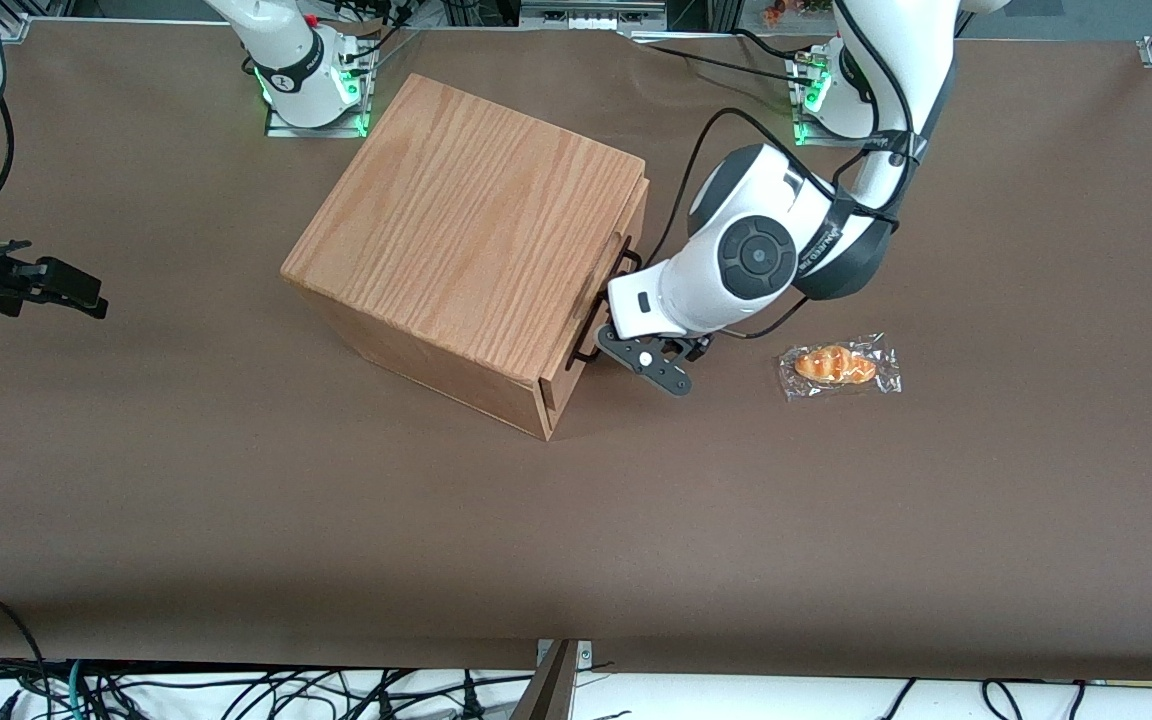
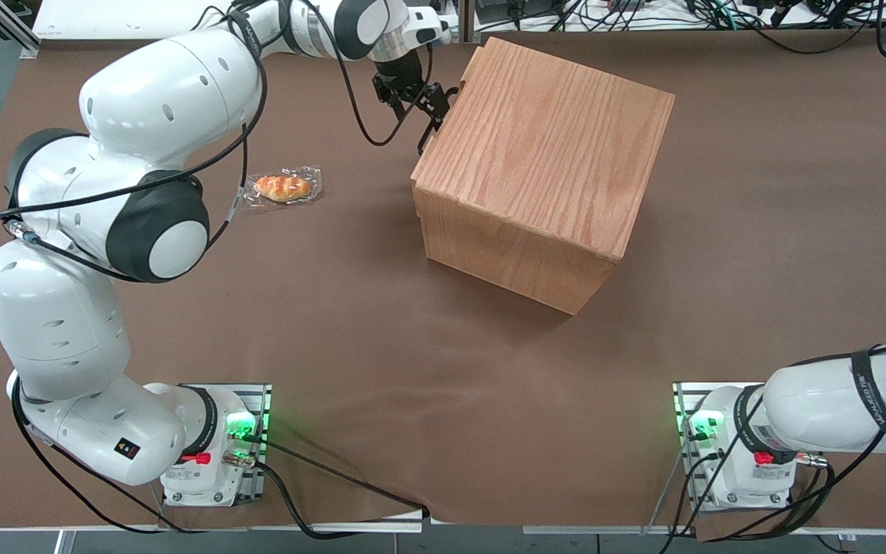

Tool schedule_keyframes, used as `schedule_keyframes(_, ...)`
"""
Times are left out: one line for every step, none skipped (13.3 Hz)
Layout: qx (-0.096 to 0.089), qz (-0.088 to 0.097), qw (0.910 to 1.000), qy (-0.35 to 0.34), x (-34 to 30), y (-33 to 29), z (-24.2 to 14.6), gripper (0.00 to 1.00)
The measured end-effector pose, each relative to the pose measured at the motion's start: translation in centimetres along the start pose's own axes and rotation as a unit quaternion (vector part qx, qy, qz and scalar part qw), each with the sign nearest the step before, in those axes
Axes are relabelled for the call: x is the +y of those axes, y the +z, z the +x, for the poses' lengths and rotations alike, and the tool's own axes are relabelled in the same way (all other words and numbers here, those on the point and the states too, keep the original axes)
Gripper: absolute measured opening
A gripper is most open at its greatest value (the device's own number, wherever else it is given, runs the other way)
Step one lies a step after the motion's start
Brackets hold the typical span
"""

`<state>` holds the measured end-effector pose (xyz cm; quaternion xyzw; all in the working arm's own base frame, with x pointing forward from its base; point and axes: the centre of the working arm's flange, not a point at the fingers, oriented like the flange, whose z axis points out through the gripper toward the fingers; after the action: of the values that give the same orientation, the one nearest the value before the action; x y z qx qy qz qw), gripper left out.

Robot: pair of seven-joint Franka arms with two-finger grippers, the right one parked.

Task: Open top drawer with left arm
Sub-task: 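Pull the handle with the left gripper, sliding the drawer out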

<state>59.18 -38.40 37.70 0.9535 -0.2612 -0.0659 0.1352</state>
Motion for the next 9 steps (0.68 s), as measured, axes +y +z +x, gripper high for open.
schedule_keyframes(-0.001, -0.001, 1.0000, 0.002, -0.7, -0.2, 0.0, 1.00)
schedule_keyframes(-0.002, -0.001, 1.0000, 0.003, -1.3, -0.3, -0.1, 1.00)
schedule_keyframes(-0.003, -0.002, 1.0000, 0.004, -1.9, -0.5, -0.1, 1.00)
schedule_keyframes(-0.003, -0.003, 1.0000, 0.004, -2.5, -0.6, -0.2, 1.00)
schedule_keyframes(-0.004, -0.003, 1.0000, 0.002, -3.5, -0.9, -0.2, 1.00)
schedule_keyframes(-0.004, -0.004, 1.0000, -0.004, -4.5, -1.1, -0.3, 1.00)
schedule_keyframes(-0.002, -0.004, 0.9999, -0.012, -5.7, -1.4, -0.3, 1.00)
schedule_keyframes(0.000, -0.005, 0.9998, -0.020, -7.0, -1.7, -0.4, 1.00)
schedule_keyframes(0.002, -0.005, 0.9996, -0.029, -8.3, -1.9, -0.5, 1.00)
